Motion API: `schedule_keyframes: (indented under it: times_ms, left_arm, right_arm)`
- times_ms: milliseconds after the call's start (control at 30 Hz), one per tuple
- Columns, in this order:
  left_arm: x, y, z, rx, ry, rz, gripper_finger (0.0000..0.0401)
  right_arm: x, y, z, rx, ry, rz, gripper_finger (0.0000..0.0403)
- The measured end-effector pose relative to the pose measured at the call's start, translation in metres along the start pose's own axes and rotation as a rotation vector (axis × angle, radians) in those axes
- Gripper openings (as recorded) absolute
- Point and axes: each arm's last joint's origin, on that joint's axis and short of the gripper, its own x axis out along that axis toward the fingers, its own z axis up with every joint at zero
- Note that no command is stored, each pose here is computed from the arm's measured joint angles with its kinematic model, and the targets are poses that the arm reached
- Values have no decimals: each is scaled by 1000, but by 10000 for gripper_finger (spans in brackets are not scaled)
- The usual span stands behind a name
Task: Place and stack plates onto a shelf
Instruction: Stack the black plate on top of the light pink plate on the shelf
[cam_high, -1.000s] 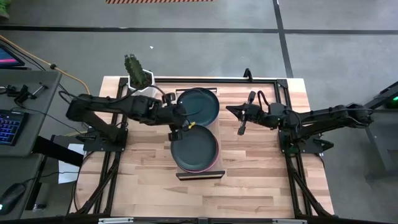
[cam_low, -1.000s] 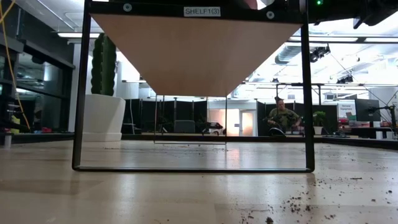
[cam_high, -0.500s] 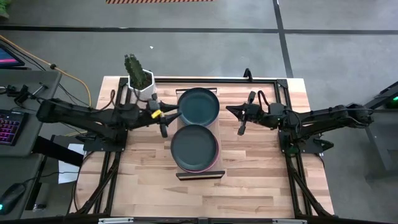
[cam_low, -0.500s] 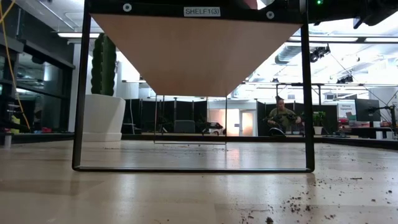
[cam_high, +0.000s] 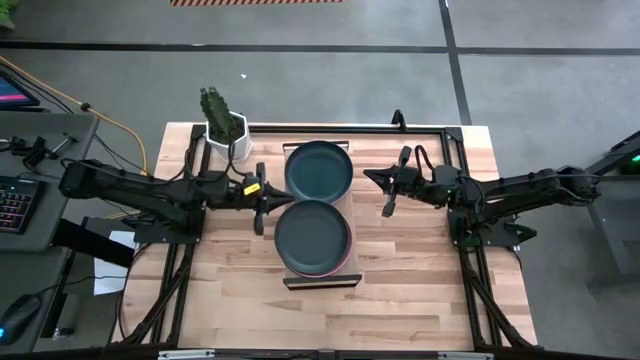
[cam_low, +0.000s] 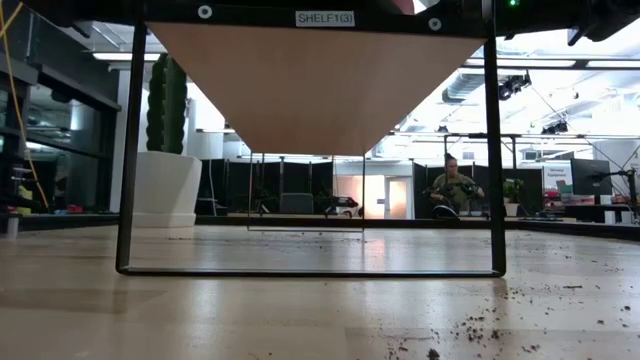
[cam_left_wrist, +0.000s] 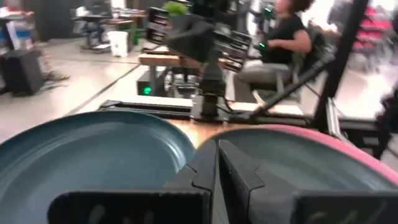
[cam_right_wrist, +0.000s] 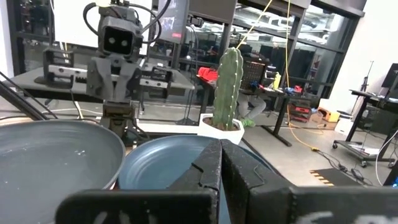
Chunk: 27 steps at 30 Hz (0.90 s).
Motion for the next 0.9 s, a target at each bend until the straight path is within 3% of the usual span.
schedule_keyframes:
  times_ms: [133, 500, 900]
  left_arm:
    - [0, 0, -4, 91, 5, -24, 3]
    - [-14, 17, -32, 85, -161, -156, 0]
    - [-13, 28, -46, 60, -101, -203, 0]
  right_arm:
    - [0, 0, 0, 5, 0, 0, 0]
    - [0, 0, 0, 9, 4, 1, 0]
    - [0, 0, 0, 7, 3, 1, 0]
